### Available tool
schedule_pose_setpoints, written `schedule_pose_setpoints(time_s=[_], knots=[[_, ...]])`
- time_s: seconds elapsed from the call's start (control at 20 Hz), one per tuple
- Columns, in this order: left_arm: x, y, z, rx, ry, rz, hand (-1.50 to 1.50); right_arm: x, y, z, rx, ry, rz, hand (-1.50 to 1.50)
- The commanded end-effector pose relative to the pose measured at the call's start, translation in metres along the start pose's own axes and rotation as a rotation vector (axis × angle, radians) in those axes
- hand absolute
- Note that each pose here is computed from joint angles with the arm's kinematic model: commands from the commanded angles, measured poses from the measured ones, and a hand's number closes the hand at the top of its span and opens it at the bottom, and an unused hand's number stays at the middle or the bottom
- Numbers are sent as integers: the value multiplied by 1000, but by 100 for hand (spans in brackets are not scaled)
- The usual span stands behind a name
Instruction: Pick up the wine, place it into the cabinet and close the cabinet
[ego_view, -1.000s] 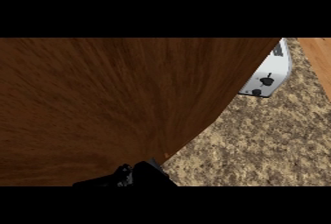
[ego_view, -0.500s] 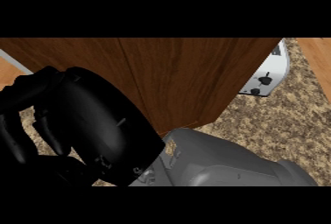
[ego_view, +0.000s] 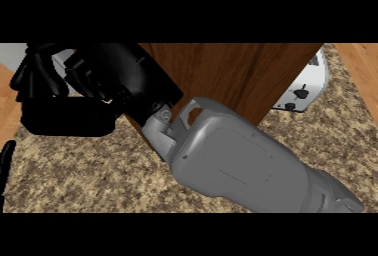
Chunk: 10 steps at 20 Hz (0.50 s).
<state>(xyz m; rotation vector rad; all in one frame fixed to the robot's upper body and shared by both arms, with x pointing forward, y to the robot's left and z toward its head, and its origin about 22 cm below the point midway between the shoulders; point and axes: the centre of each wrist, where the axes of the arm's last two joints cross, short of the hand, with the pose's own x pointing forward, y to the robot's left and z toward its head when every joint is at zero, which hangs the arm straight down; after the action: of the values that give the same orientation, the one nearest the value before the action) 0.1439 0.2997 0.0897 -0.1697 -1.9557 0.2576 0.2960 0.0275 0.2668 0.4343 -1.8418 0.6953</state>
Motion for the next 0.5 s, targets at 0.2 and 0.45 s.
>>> schedule_pose_setpoints(time_s=[0.2, 0.45], knots=[[12, 8, -8, -6, -10, -19, -150, -55, -54, -15, -138, 61, 41, 150], [3, -2, -9, -14, -10, -7, -150, -52, -82, -20, -157, 47, 92, 150]])
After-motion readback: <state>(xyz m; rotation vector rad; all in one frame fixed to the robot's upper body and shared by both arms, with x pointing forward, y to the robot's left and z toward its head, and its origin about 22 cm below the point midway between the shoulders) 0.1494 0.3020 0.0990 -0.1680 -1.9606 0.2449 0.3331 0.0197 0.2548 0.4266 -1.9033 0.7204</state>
